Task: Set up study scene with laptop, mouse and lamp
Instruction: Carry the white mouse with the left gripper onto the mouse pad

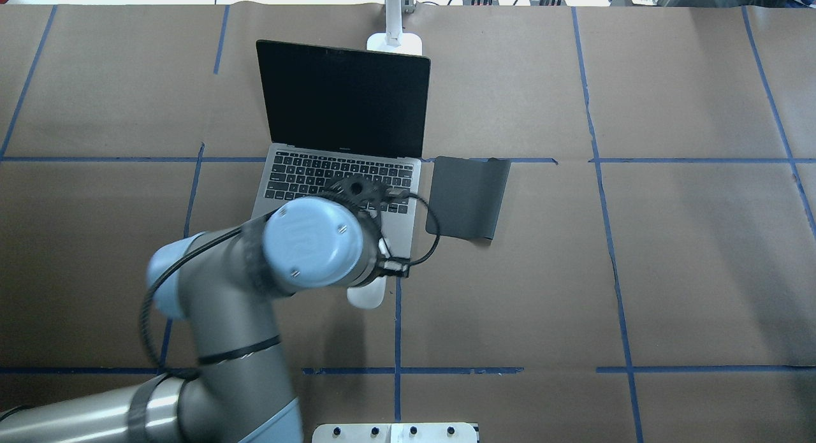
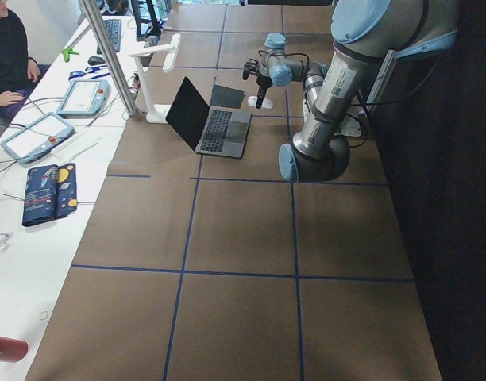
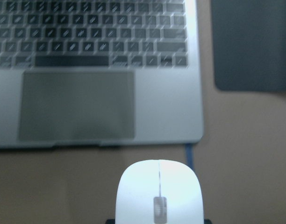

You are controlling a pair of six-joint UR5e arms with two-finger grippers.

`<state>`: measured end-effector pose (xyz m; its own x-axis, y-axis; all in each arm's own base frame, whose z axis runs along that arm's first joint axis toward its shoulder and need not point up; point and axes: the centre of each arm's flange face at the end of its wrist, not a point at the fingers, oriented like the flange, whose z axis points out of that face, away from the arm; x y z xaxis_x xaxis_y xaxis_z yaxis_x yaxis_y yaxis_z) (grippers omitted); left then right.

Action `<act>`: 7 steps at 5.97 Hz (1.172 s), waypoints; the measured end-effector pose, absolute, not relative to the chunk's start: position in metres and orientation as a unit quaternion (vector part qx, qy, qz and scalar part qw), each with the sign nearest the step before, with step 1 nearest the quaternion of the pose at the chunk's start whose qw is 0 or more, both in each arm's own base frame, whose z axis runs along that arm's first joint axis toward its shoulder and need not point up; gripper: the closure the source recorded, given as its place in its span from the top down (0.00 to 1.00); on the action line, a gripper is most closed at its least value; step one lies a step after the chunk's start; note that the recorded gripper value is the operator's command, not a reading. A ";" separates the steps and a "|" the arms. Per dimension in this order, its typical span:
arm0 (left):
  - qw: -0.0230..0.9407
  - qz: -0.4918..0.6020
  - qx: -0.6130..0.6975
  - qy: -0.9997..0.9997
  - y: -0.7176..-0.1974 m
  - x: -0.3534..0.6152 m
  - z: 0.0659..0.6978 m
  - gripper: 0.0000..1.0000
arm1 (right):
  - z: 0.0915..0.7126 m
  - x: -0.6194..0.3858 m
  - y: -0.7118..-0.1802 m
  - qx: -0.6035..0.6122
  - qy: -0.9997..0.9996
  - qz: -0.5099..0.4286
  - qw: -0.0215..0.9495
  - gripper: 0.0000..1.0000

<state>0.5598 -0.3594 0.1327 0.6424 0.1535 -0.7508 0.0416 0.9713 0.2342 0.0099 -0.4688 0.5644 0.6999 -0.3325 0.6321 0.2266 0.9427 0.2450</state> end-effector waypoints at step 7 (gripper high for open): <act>0.899 -0.020 0.109 0.424 -0.523 0.735 0.048 0.92 | 0.564 0.008 -0.469 0.072 -0.367 -0.151 0.915 1.00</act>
<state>0.7354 -0.5228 0.0479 0.6396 0.0561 -0.7666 0.1291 0.9753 0.1790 0.0080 -0.4693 0.5644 0.6847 -0.3287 0.6505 0.2233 0.9442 0.2421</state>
